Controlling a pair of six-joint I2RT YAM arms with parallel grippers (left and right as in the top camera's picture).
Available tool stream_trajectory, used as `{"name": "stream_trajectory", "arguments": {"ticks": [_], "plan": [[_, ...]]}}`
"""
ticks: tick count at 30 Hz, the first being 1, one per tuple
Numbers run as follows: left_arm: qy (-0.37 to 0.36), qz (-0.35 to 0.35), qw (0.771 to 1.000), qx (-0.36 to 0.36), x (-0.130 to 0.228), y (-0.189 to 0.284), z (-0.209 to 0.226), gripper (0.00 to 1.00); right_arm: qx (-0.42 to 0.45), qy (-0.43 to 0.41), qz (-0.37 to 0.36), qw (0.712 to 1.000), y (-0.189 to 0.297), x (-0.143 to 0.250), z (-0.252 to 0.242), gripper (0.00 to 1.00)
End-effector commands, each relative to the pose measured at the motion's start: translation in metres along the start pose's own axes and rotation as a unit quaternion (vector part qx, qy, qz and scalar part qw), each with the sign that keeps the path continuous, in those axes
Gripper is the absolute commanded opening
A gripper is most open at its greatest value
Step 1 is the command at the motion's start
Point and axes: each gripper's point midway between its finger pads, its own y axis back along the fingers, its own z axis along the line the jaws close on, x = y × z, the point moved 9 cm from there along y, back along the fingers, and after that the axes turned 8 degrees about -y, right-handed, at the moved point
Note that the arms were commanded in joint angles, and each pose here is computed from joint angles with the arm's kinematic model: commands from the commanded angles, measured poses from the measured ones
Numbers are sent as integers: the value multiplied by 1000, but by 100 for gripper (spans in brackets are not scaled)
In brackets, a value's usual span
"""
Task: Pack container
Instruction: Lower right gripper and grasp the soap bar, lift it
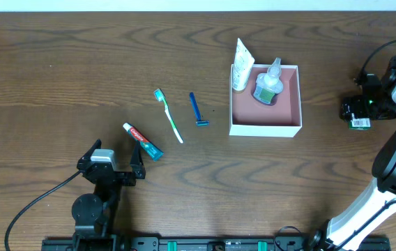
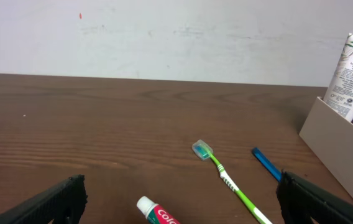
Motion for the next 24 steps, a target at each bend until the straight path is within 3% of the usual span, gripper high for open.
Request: {"name": "stream_trajectory", "arguments": {"ticks": [1,19,24], "plan": [[4,20,1000,-3,13,-2,1,98,7,-7,9,1000,-5,3,-2,97],[4,20,1000,-3,13,-2,1,98,1,-7,27,1000,-21,5,-1,96],[4,20,1000,-3,13,-2,1,98,2,-7,24,1000,-21,5,-1,81]]}}
